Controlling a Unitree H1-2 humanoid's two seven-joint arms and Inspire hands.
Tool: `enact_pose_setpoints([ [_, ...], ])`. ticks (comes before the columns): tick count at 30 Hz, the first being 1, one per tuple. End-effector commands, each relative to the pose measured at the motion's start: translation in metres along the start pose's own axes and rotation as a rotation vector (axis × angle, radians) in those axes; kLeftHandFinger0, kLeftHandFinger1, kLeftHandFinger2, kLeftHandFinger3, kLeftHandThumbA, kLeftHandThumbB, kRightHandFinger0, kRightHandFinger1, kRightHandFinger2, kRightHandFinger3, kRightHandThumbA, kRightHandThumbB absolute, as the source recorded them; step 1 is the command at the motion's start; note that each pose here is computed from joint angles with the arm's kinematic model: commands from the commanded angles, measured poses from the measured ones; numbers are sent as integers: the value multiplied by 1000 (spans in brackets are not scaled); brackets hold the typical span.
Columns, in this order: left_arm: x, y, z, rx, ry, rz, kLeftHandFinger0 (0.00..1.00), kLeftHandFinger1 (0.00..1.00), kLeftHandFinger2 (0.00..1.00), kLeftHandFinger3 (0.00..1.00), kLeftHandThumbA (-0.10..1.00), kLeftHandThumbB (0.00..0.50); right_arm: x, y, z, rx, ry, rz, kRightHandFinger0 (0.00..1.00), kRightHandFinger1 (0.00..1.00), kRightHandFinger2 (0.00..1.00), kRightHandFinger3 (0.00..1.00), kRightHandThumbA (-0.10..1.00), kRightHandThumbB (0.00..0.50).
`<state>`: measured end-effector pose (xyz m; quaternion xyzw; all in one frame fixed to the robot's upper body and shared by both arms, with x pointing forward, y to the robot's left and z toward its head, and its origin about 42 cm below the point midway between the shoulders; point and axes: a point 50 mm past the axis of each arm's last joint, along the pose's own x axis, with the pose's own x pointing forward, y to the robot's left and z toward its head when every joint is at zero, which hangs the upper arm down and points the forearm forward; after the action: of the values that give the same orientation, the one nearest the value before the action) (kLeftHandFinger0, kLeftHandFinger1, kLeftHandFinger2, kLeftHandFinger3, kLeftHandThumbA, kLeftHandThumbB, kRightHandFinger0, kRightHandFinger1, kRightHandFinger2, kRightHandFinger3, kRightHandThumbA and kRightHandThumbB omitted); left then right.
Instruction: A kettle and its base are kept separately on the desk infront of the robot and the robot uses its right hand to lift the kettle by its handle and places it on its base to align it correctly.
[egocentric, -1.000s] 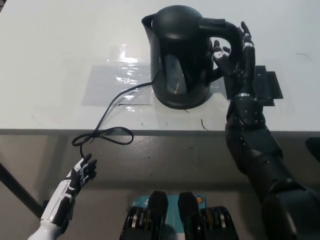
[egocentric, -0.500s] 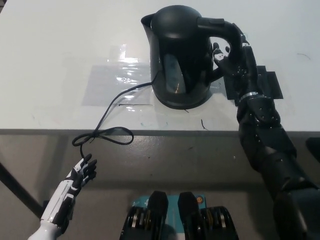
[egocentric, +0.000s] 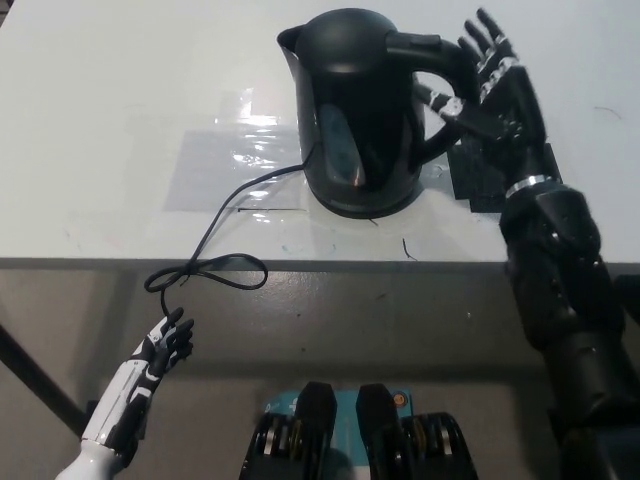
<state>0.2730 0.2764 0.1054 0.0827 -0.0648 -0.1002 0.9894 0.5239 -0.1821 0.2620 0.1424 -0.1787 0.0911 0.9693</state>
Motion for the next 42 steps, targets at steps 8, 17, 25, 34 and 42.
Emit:
enact_pose_setpoints([
  [8, 4, 5, 9, 34, -38, -18, 1000, 1000, 1000, 1000, 906, 311, 4, -9, 107, 248, -200, 247, 1000, 1000, 1000, 1000, 1000, 500],
  [17, 4, 6, 9, 41, -42, -2, 1000, 1000, 1000, 1000, 925, 302, -34, -9, 145, -162, -443, 113, 1000, 1000, 1000, 1000, 1000, 500],
  [25, 3, 9, 9, 35, -42, 4, 1000, 1000, 1000, 1000, 945, 306, -149, 7, 216, -442, -777, 58, 1000, 1000, 1000, 1000, 1000, 500],
  [34, 4, 7, 8, 36, -52, 7, 1000, 1000, 1000, 1000, 967, 277, -278, 15, 205, -592, -841, 158, 1000, 1000, 1000, 1000, 986, 482],
  [42, -3, 8, 6, 53, -42, 24, 1000, 1000, 1000, 1000, 990, 254, -312, 3, 150, -570, -601, 111, 1000, 1000, 1000, 1000, 1000, 492],
])
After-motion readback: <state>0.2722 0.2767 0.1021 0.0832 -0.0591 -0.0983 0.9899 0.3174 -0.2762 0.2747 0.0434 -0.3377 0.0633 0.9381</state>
